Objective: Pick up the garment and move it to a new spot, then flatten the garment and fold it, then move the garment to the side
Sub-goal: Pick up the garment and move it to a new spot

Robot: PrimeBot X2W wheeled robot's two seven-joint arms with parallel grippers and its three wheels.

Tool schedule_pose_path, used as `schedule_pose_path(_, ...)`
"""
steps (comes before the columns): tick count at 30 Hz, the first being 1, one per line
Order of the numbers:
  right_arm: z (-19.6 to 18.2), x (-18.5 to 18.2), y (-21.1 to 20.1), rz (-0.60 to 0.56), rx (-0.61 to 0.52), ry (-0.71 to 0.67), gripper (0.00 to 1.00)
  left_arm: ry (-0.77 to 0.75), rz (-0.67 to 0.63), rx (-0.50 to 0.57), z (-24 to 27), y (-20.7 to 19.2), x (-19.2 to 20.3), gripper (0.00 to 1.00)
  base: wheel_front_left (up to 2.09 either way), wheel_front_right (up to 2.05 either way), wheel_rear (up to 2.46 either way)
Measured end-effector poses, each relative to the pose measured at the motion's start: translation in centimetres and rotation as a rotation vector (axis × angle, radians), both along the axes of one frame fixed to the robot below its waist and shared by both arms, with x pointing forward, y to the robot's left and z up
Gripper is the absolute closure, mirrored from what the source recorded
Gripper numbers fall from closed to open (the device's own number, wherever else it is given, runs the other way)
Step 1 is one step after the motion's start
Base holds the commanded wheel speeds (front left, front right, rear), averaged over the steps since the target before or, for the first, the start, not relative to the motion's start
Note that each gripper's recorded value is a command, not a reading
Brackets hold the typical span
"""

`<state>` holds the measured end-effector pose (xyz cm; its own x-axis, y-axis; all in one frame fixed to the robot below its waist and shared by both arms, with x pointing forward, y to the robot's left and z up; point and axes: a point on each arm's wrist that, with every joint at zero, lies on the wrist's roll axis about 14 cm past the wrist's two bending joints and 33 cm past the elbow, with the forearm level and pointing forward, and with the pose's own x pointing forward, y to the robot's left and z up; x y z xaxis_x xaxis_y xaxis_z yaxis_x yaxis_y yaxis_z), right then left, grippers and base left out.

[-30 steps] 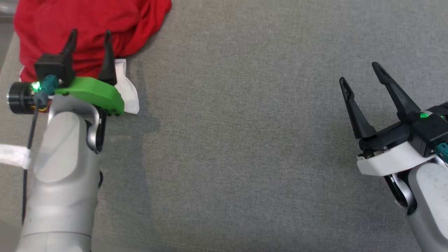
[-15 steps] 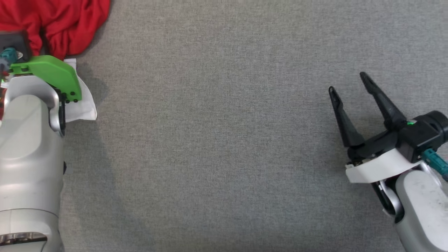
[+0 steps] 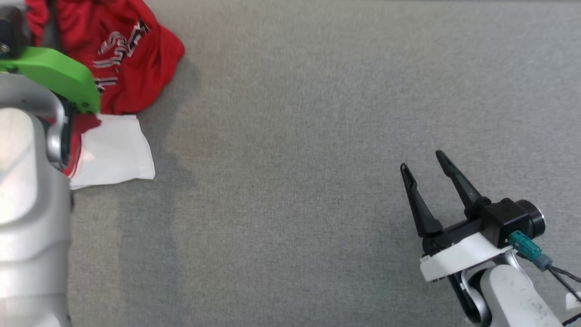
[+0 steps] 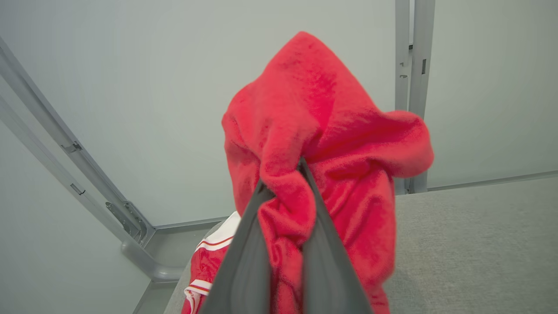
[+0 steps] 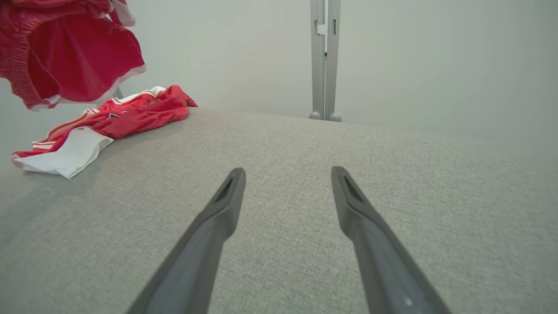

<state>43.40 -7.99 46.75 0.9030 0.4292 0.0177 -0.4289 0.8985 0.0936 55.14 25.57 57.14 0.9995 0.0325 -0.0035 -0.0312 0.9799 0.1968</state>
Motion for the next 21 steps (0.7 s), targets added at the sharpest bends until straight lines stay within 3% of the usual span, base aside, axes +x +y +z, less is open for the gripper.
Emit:
schedule_pose_path(8,4.1,-2.8,-1.1,-0.063,0.020,-0.086,0.00,-0.065,-0.321,-0.226,5.4,-11.6,-6.9,1.00,0.00,0.00,0.00)
schedule_pose_path(12,5.1,-4.1,-3.3,-0.125,0.010,-0.111,0.00,-0.048,-0.535,-0.366,6.4,-19.4,-11.1,1.00,0.00,0.00,0.00)
schedule_pose_path(17,5.7,-5.8,-6.3,-0.216,-0.005,-0.125,0.00,0.063,-0.809,-0.552,5.9,-28.0,-15.9,1.00,0.00,0.00,0.00)
schedule_pose_path(21,6.1,-7.2,-9.0,-0.300,-0.014,-0.131,0.00,0.178,-0.925,-0.626,4.0,-32.7,-17.8,1.00,0.00,0.00,0.00)
